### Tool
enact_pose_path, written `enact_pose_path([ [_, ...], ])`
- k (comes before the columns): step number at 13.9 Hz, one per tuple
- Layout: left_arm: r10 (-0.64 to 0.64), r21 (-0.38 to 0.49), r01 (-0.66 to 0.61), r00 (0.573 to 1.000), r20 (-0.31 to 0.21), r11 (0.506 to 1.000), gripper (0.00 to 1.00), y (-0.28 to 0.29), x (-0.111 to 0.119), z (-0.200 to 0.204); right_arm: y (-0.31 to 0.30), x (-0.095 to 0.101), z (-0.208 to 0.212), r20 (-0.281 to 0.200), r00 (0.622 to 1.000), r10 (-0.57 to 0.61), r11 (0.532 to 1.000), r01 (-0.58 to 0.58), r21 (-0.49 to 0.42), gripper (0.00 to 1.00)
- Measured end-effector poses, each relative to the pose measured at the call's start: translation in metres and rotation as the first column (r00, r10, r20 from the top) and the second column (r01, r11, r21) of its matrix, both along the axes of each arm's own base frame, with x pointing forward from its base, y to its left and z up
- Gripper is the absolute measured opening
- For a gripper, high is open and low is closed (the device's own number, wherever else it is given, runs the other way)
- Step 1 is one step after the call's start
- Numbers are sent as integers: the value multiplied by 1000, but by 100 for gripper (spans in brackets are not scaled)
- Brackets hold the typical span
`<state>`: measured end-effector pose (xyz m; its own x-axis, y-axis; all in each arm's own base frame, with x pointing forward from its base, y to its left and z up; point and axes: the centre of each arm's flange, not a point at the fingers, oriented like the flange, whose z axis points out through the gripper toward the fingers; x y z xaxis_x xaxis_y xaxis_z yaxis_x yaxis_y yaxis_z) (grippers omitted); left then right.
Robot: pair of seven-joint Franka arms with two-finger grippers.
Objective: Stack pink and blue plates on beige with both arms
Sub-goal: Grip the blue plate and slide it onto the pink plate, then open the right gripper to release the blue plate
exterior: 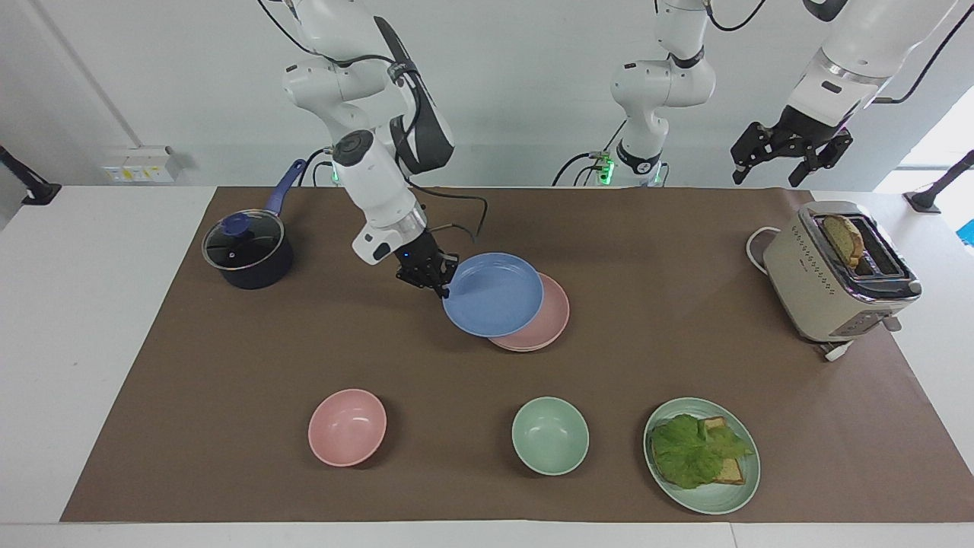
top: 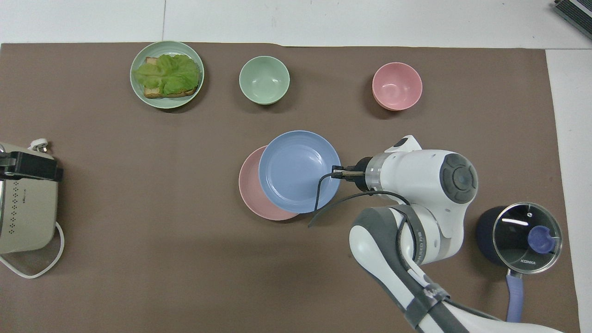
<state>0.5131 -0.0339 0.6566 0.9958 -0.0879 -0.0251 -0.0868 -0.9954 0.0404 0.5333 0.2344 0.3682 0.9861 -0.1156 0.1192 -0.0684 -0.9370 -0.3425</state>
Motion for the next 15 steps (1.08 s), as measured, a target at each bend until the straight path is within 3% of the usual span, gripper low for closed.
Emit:
enact_pose_path([
  [6, 0, 0, 0, 1000, 0, 1000, 100, 0, 0, 0, 40, -7, -28, -51, 999, 8, 1000, -8, -6, 4],
  [15, 0, 0, 0, 1000, 0, 1000, 100, 0, 0, 0, 49, -8, -53, -52, 999, 11, 1000, -12, -20, 4],
])
